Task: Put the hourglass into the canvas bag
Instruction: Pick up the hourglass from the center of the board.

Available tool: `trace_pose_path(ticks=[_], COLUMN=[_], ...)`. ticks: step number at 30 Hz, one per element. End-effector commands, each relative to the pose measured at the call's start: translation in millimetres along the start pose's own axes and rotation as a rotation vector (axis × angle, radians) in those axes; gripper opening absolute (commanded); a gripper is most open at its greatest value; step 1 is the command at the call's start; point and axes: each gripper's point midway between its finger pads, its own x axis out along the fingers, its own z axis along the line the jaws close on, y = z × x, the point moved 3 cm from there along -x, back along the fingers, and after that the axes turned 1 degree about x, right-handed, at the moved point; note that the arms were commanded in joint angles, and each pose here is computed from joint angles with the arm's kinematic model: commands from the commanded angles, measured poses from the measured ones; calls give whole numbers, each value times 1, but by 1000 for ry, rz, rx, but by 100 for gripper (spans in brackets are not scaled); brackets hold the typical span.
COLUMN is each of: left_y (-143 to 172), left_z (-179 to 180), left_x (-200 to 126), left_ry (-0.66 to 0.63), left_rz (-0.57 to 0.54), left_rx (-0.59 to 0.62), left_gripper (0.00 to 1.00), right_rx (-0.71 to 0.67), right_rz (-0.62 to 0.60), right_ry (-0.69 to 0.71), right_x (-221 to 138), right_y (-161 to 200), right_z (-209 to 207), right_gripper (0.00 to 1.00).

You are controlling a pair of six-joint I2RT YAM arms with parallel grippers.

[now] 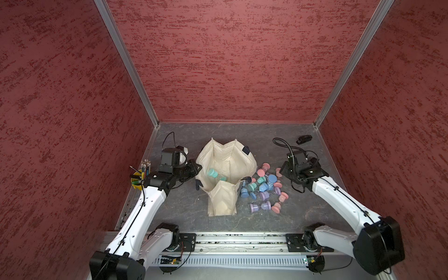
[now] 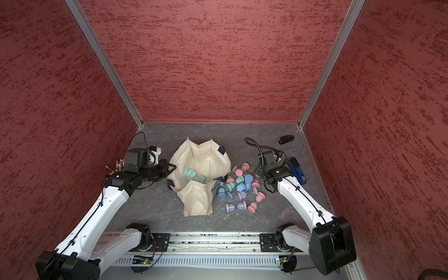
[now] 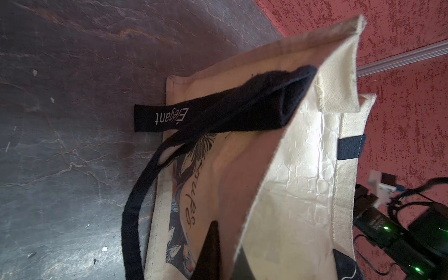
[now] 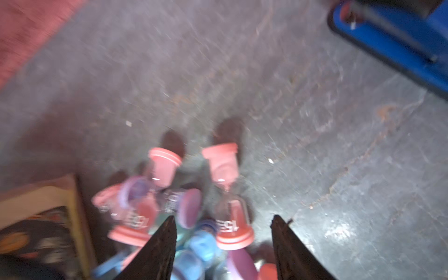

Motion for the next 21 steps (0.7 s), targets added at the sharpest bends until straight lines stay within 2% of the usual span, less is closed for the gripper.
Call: trace_pose_path(ticks=[1,18,21], left_y=[-6,-3,-4], left_z=[-9,-7,-7], left_x=[-4,-4,-4], left_ry=[29,30,29], left_rz=[-10,-10,-11], left_rx=[24,28,28], left_gripper=[10,8,8], right_rx=[1,-55,-60], right_rz=[36,159,168], right_ry=[-91,-66,-65], right_x=[9,50,54], right_y=[-2,12,13], right_z=[11,6,6], right_gripper=[62,56,51])
